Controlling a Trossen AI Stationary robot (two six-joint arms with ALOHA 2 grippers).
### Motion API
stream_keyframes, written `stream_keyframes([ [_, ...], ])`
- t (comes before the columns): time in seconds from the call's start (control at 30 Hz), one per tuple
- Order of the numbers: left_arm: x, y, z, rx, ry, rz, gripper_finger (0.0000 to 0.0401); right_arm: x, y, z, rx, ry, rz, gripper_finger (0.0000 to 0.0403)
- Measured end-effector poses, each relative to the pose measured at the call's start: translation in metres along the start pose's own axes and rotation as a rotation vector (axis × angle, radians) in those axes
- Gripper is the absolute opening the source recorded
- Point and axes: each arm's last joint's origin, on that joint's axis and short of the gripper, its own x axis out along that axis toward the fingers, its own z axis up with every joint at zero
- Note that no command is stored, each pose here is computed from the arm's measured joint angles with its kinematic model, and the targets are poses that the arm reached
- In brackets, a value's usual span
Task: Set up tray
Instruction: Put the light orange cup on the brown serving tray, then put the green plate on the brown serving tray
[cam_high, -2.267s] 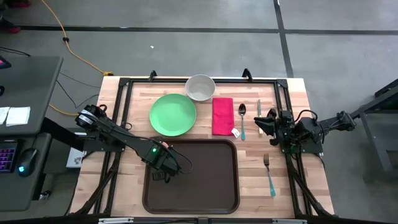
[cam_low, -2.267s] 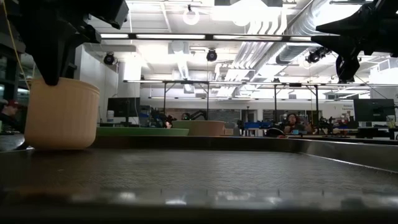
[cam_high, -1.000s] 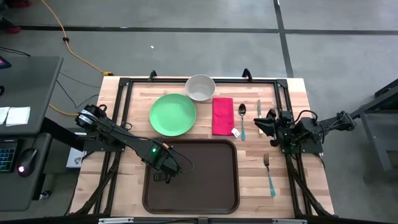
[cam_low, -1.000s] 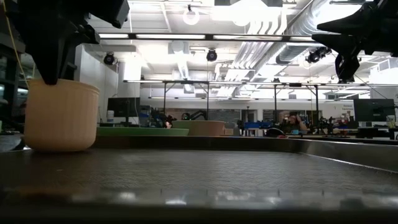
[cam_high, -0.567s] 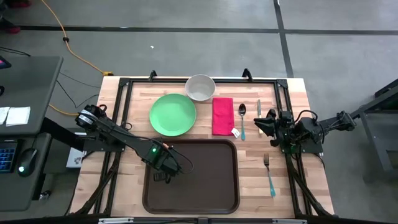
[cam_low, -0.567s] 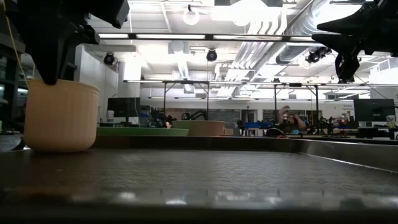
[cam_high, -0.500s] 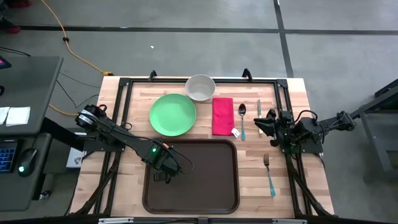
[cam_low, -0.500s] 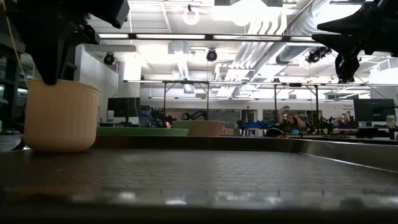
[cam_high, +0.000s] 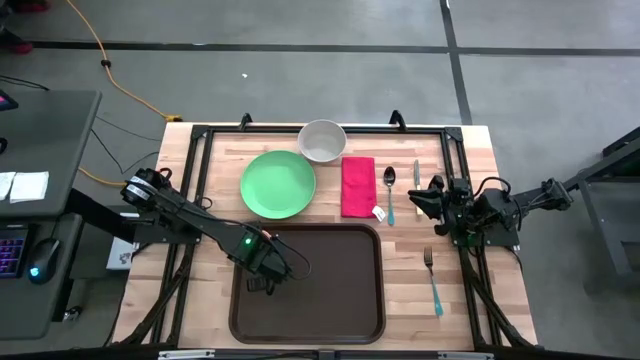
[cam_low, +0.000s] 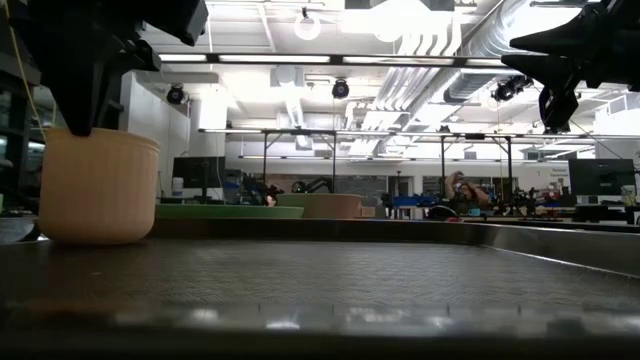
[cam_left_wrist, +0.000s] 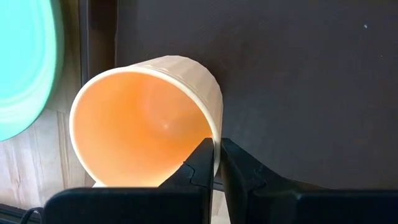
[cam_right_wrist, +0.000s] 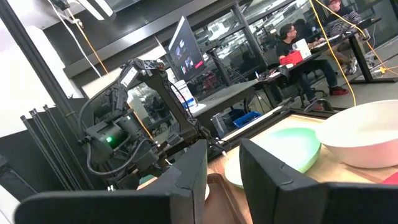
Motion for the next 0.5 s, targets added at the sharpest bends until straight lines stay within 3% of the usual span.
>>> stream_keyframes([
  [0.5,-0.0043,0.0015,-0.0015,-0.002,-0.006,-0.016,0.0165,0.0000,0.0000,0.0001,0.000,0.000,0.000,0.0074],
])
